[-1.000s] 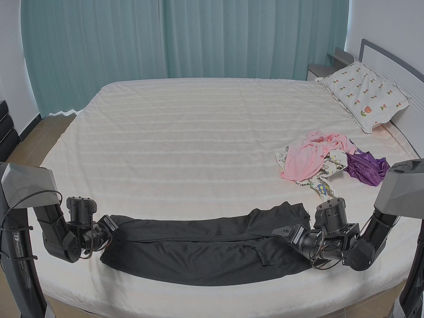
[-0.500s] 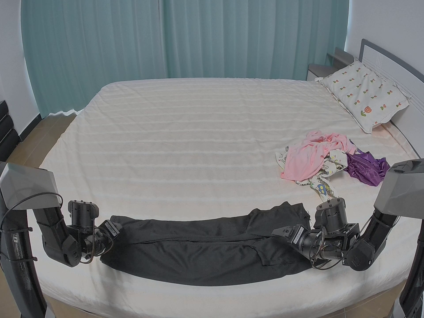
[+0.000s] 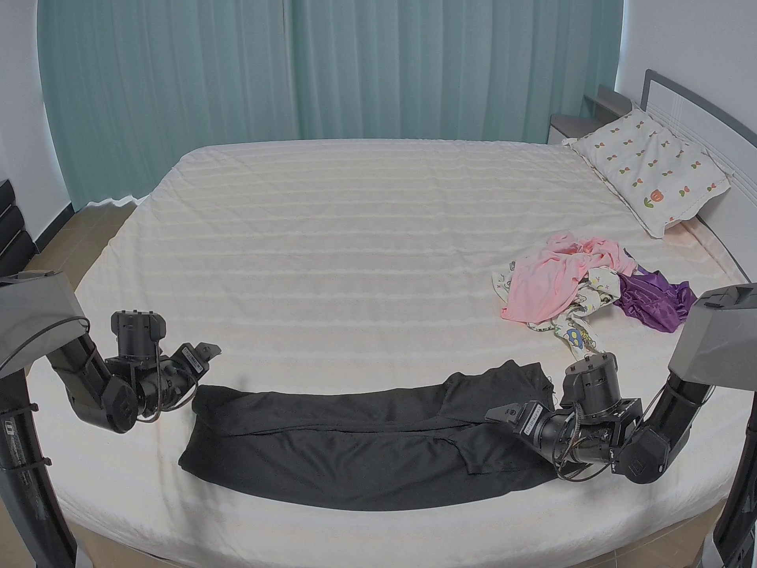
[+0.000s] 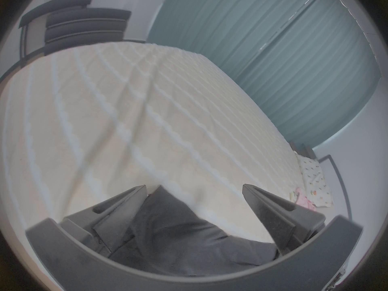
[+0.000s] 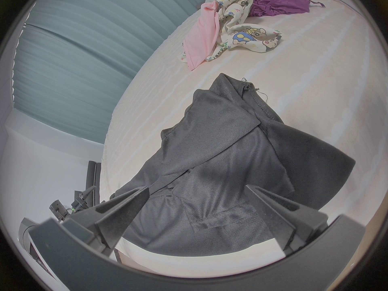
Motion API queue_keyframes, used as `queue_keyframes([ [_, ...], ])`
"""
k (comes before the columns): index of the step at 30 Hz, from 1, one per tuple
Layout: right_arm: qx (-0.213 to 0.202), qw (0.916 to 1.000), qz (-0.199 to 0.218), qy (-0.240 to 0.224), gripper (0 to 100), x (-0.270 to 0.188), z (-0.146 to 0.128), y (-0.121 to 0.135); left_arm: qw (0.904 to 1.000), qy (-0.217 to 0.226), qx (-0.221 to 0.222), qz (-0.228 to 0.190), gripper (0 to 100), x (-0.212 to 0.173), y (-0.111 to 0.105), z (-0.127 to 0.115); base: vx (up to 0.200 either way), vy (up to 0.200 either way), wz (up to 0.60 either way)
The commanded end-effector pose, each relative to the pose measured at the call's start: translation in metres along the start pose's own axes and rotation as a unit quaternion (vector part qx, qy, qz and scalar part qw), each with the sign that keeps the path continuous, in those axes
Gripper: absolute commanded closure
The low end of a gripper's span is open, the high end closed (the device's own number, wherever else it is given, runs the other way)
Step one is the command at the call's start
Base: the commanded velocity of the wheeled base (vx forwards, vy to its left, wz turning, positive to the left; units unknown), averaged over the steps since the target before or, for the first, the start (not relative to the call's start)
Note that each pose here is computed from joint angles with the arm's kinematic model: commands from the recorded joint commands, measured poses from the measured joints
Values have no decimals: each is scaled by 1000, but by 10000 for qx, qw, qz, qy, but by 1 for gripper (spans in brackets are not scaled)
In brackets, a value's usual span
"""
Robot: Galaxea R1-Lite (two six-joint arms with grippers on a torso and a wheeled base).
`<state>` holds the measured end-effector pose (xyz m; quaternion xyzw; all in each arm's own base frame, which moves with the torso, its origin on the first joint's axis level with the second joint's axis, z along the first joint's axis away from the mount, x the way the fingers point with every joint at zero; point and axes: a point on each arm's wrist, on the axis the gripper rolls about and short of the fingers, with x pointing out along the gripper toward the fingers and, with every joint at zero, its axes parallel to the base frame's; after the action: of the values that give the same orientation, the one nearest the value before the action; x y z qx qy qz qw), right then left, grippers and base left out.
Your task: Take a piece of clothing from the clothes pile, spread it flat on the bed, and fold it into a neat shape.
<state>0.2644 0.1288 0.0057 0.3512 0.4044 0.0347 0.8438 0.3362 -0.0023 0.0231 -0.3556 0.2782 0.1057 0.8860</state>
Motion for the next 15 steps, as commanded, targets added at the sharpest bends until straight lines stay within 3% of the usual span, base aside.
queue_keyframes([
  [1, -19, 10000, 3, 15, 0, 0, -1, 0, 9981, 397, 90, -466, 0, 17, -8, 24, 0, 0, 0],
  [7, -19, 10000, -9, 24, 0, 1, -1, 0, 9928, 889, 753, -295, 0, 39, 21, 11, 0, 0, 0],
  [15, -23, 9999, -69, 73, 0, 4, -4, -3, 9913, 1045, 718, -359, 0, 51, 30, 8, 0, 0, 0],
])
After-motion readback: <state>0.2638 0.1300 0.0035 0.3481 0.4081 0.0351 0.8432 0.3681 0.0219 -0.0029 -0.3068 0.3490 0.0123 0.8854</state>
